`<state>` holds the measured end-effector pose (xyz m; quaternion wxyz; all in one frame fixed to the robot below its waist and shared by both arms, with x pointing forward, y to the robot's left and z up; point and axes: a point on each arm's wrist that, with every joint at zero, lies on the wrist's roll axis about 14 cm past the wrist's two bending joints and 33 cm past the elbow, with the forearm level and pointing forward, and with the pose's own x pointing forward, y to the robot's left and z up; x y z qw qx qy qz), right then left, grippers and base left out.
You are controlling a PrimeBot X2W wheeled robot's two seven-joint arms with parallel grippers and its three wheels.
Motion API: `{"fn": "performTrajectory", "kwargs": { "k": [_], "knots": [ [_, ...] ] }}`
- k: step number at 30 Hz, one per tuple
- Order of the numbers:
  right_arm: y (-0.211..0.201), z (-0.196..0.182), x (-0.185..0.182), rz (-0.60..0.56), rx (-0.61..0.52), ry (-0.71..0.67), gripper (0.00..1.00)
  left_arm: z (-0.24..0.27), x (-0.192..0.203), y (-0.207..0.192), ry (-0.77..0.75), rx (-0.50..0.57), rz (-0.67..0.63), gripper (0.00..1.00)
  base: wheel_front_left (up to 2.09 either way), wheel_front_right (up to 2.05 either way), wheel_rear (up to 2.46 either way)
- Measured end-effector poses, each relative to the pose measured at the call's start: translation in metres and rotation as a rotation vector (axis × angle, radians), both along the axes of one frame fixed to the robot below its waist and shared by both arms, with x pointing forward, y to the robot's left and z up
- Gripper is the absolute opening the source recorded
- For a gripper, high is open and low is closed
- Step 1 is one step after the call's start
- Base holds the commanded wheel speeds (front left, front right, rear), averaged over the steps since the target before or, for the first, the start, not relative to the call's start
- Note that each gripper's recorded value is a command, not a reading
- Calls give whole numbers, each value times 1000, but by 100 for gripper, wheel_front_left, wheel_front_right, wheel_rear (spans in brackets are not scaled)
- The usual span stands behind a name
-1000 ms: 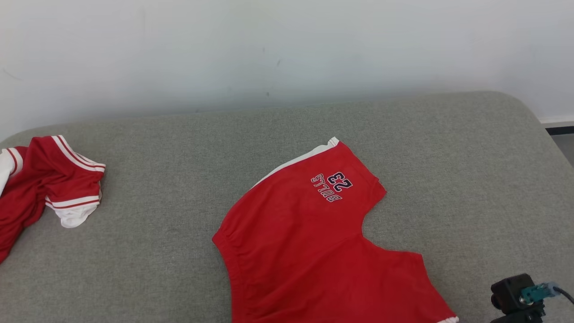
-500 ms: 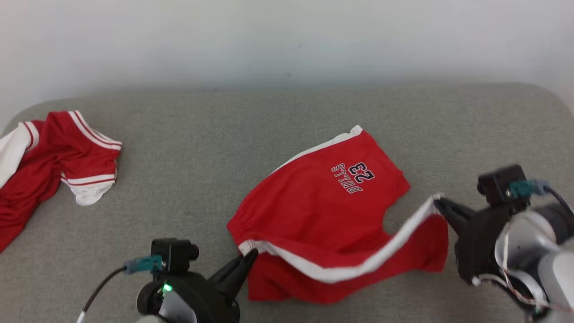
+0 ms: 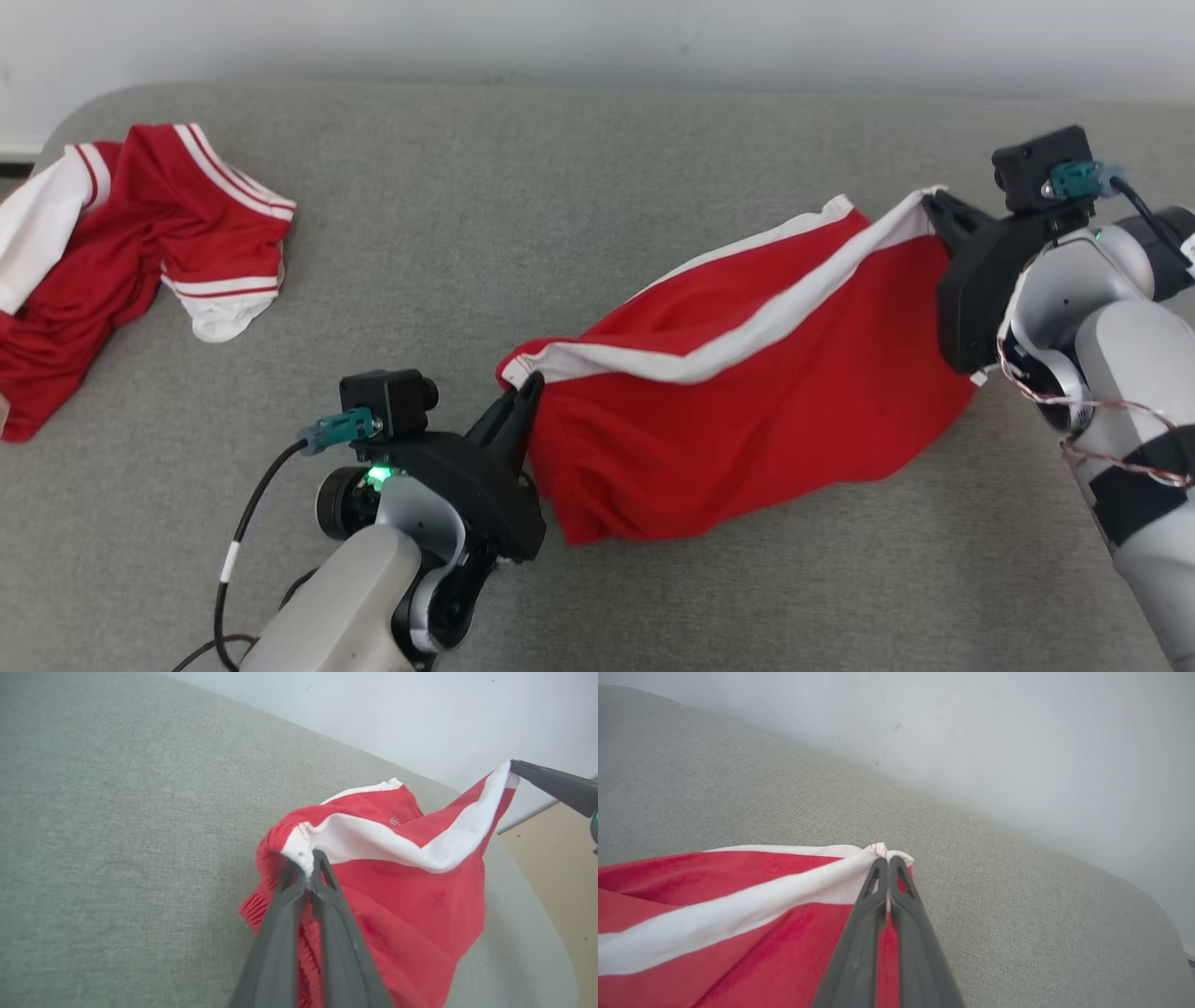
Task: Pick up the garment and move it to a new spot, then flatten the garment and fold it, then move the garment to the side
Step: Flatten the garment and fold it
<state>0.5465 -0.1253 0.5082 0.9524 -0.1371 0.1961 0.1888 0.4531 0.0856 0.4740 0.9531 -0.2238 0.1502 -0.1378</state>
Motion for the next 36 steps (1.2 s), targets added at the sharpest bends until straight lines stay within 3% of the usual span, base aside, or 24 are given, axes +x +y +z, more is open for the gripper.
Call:
{"fn": "performTrajectory", "kwargs": {
  "k": [6, 14, 15, 16, 17, 18, 19, 26, 36],
  "knots": [
    [16, -21, 29, -10, 13, 16, 0, -16, 14, 17, 36, 19, 86, 0, 0, 0, 0],
    [24, -42, 41, -23, 11, 36, 0, -25, 21, 25, 53, 41, 137, 0, 0, 0, 0],
    [23, -43, 41, -29, 15, 36, 0, -25, 21, 25, 52, 42, 139, 18, 0, 0, 0],
    [23, -42, 41, -37, 29, 30, 0, -25, 22, 25, 49, 42, 141, 66, 0, 0, 0],
    [22, -40, 42, -42, 32, 21, 0, -24, 22, 24, 48, 42, 141, 100, 0, 0, 0],
    [20, -39, 43, -49, 38, 12, 24, -24, 22, 24, 40, 41, 146, 100, 0, 0, 0],
    [20, -37, 43, -58, 51, 7, 98, -22, 22, 24, 32, 41, 148, 100, 0, 0, 0],
    [20, -34, 33, -78, 83, 14, 100, -5, 19, 22, -62, 53, 135, 100, 0, 0, 0],
    [1, -32, 8, -146, 128, 84, 100, 14, -14, 68, -182, 122, 238, 100, 0, 0, 0]
  ]
}}
